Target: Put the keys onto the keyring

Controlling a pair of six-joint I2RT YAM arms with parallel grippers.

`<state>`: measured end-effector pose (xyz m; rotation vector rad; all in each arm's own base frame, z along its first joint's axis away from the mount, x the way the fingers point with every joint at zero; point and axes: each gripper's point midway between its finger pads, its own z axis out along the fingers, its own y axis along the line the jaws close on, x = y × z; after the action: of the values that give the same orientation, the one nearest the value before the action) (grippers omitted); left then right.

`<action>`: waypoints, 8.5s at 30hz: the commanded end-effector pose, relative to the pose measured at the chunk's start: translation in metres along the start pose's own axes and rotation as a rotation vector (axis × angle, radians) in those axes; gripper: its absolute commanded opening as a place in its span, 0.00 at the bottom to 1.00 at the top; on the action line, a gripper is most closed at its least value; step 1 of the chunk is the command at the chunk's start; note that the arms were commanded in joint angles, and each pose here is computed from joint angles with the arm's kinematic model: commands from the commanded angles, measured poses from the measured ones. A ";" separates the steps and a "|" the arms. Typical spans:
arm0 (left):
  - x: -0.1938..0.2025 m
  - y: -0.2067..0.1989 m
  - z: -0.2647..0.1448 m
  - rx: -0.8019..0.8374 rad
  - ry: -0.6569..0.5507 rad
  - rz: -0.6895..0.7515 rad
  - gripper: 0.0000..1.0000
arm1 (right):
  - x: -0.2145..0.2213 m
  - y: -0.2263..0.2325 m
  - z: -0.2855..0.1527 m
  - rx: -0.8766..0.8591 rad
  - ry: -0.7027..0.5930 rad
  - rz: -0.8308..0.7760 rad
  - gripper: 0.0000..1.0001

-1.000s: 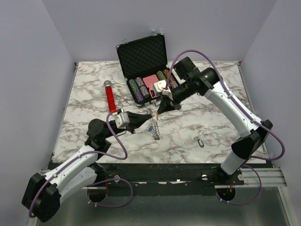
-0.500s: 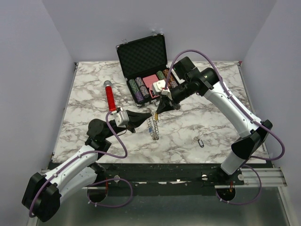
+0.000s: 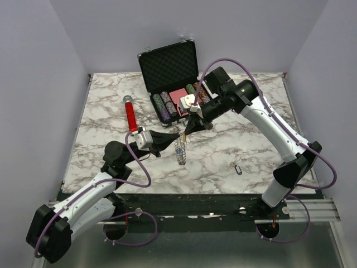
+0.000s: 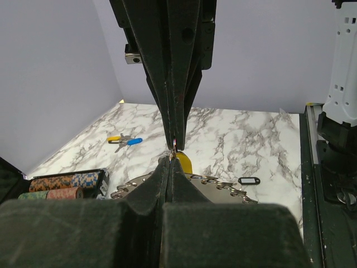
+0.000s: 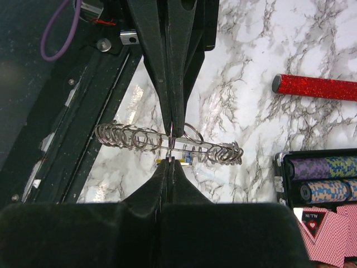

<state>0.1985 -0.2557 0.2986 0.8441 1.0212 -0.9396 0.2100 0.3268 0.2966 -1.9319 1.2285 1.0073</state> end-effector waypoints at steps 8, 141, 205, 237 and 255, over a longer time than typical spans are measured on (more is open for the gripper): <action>-0.014 0.002 0.003 -0.010 -0.053 0.021 0.00 | -0.010 -0.006 0.001 0.018 -0.021 0.002 0.01; -0.015 0.010 0.002 -0.069 -0.059 -0.029 0.00 | -0.001 -0.010 -0.001 0.057 0.026 0.015 0.01; -0.009 0.004 0.005 -0.022 -0.036 -0.030 0.00 | -0.017 -0.001 0.002 -0.008 -0.060 0.018 0.01; -0.018 0.000 -0.003 -0.004 -0.039 0.097 0.00 | -0.007 0.004 -0.003 -0.014 -0.051 0.023 0.00; -0.017 0.002 0.000 -0.011 -0.044 0.065 0.00 | -0.011 -0.007 0.000 0.018 -0.060 0.057 0.01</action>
<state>0.2015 -0.2503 0.2990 0.8434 1.0212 -0.8806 0.2141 0.3316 0.3003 -1.8720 1.2692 1.0511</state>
